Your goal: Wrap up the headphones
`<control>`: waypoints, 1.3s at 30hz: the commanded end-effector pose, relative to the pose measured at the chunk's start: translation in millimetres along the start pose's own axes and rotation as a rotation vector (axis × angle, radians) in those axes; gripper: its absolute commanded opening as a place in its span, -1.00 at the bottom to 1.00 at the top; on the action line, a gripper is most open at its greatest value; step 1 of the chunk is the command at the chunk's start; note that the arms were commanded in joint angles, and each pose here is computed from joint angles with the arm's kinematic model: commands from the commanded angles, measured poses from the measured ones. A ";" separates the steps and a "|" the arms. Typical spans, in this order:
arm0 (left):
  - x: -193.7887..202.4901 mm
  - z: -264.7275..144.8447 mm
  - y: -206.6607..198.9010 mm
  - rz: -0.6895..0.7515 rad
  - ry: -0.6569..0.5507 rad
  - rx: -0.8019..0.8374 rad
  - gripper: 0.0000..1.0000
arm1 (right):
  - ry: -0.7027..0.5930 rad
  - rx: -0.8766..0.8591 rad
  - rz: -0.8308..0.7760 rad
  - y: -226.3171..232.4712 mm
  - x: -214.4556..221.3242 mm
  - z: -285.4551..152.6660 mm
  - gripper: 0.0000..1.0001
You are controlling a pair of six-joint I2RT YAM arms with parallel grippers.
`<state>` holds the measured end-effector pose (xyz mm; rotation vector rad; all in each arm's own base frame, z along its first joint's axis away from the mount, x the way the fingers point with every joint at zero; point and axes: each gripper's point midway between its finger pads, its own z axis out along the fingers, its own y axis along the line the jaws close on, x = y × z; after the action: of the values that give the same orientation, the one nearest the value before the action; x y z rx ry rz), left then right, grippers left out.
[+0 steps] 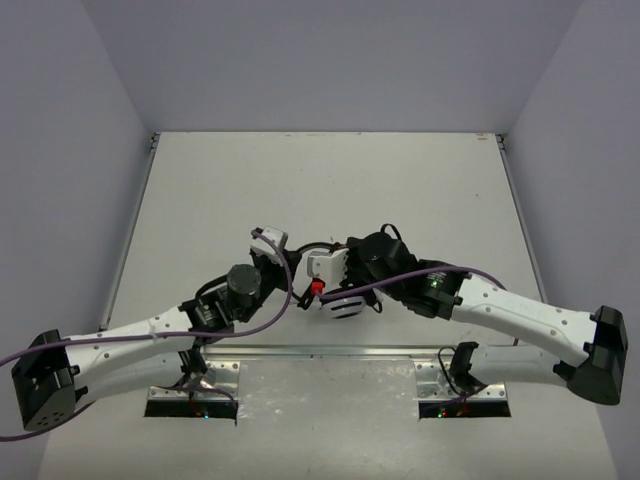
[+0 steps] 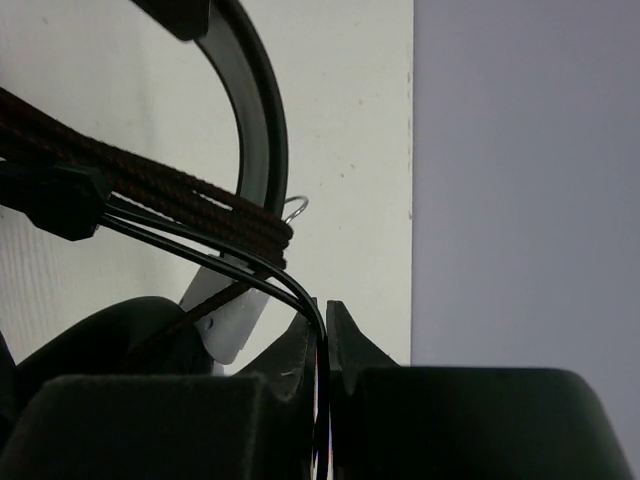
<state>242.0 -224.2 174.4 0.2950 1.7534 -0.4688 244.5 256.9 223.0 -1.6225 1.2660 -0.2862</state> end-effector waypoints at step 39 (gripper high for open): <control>-107.3 -36.4 -32.4 -0.265 -0.171 0.119 -0.99 | -0.100 -0.246 0.655 45.0 58.3 35.9 -0.29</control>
<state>220.9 -218.3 208.4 0.2590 1.7952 -0.5501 266.3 225.0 141.9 -1.3372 1.7354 0.3044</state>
